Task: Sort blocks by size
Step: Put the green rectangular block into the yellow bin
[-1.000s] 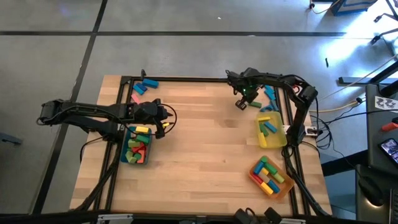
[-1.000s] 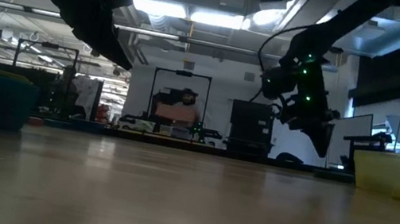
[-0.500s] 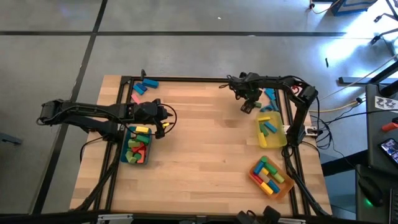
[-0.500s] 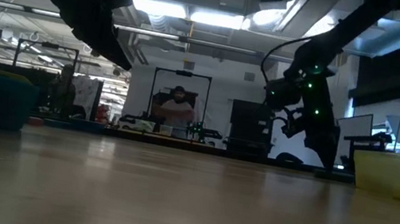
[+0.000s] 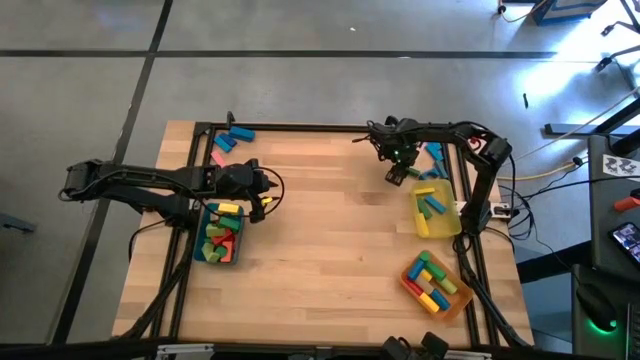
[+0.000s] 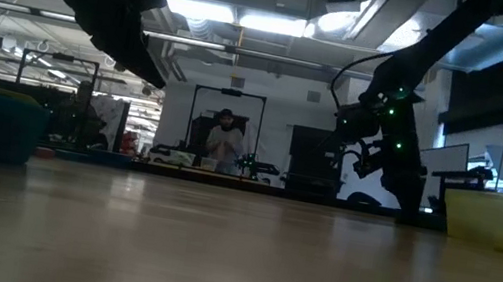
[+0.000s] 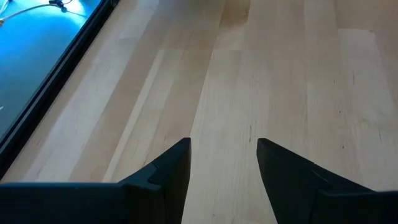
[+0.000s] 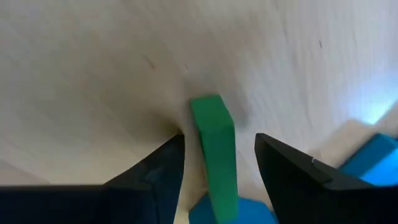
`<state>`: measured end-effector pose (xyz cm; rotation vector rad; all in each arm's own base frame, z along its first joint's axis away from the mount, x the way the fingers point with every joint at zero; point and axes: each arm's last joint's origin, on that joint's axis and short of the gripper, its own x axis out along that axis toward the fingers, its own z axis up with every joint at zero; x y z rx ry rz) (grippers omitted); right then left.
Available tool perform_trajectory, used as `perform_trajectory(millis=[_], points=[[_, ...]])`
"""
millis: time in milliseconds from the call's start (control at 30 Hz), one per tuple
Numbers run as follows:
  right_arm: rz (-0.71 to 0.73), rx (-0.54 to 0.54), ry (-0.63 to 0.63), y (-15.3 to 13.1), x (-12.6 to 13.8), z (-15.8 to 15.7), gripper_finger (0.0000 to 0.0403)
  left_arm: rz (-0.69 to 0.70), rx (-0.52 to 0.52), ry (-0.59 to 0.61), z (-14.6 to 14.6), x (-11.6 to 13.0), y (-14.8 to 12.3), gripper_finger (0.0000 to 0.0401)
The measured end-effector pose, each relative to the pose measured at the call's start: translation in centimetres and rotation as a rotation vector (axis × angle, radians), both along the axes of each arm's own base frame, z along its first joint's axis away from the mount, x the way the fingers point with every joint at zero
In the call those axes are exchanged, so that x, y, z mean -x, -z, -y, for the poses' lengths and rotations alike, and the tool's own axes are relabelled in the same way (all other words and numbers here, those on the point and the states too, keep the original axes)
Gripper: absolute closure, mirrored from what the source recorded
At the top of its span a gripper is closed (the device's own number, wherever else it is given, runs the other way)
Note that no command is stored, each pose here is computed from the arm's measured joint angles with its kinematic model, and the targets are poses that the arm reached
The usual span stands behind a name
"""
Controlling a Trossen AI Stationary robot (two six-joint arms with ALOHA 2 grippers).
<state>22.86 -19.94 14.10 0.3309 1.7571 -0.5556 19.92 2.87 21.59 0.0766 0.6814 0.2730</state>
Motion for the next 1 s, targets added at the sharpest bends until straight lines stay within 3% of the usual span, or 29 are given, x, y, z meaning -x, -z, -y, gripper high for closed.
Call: perform_trajectory(millis=[233,633,1000], points=[[0.018,0.009,-0.001,0.03,-0.04,0.27,0.024,0.0,0.0,0.0,0.0,0.0,0.0,0.0232],[0.035,-0.015,-0.022,0.03,-0.12,0.21,0.0336,0.001,0.002,-0.001,0.01,0.0,0.0,0.0232],[0.024,-0.023,-0.028,-0.6,-0.32,0.31,0.0331,0.001,0.003,-0.002,0.01,0.0,0.0,0.0232]])
